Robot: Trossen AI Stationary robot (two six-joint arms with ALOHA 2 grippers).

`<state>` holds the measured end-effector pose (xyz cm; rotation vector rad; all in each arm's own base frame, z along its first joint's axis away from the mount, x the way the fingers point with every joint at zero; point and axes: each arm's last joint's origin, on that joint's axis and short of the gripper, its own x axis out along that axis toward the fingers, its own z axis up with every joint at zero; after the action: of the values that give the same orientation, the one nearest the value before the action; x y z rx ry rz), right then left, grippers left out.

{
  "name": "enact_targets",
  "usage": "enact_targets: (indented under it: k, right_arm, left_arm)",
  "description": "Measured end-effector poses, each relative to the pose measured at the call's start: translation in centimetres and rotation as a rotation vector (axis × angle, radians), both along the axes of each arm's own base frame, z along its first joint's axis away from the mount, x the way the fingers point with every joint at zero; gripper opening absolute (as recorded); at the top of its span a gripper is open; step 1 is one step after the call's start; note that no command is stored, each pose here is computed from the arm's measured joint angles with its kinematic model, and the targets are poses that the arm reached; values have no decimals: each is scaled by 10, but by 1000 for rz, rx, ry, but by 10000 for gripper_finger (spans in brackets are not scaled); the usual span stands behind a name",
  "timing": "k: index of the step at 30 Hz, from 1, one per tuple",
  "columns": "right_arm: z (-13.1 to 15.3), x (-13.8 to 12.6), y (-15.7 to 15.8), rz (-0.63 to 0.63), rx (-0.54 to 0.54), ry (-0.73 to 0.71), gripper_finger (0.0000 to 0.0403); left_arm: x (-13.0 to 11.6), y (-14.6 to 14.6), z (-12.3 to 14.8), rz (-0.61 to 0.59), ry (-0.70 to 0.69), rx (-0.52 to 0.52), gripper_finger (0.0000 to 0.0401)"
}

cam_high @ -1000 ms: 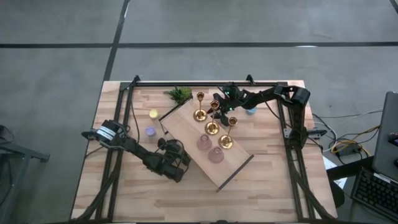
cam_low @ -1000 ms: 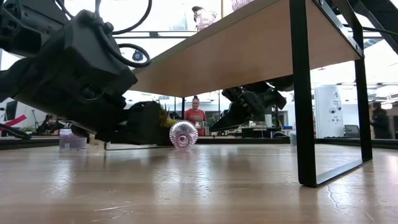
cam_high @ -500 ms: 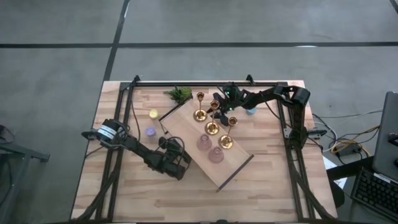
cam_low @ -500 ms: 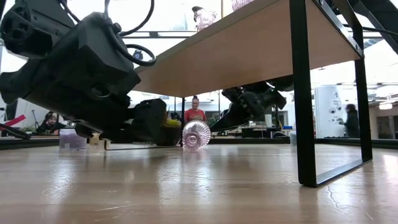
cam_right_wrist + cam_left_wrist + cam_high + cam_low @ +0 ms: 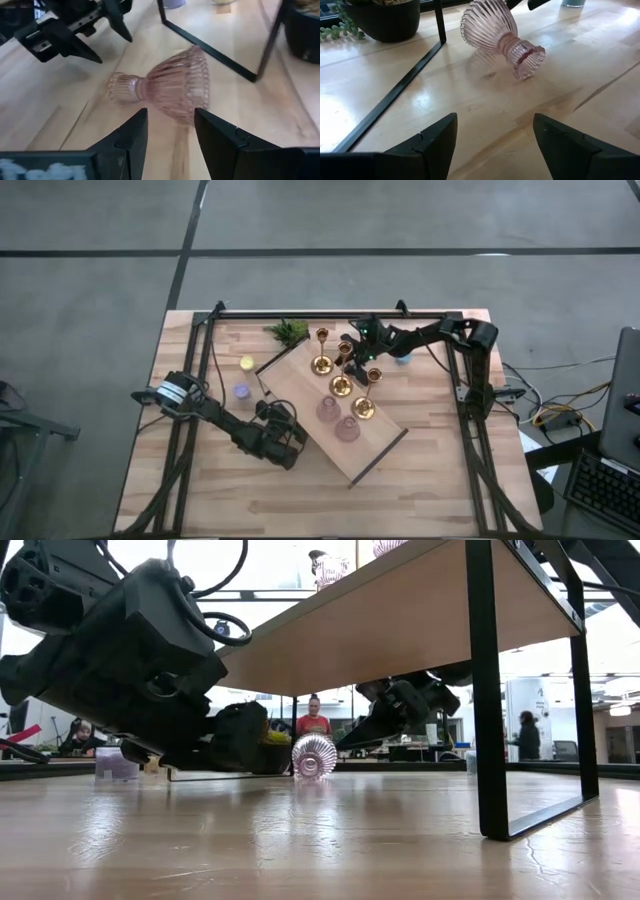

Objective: Pick & Place candle stick holders
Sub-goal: Put the pink glass candle holder on the shelf aligned with the other pink glass candle holders

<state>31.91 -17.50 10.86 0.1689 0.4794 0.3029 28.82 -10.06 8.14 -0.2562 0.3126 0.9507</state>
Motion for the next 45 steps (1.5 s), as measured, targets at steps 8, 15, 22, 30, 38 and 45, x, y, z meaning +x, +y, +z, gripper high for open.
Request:
enact_targets:
  k: [8,15,22,30,38,45]
  right_arm:
    - [0,3,2,-46,-51,16,150]
    - [0,3,1,-74,-68,23,155]
    - [0,4,1,-73,-67,24,161]
    - [0,4,3,-72,-58,28,151]
    - [0,4,3,-79,-45,33,151]
    - [-1,4,3,-79,-43,34,160]
  left_arm:
    - [0,0,0,2,-3,-1,263]
    - [0,0,0,2,-3,-2,263]
    - [0,0,0,1,2,4,263]
    - [0,2,1,37,-37,33,263]
    - [6,20,1,102,-67,-11,258]
    - [9,25,2,125,-86,-9,240]
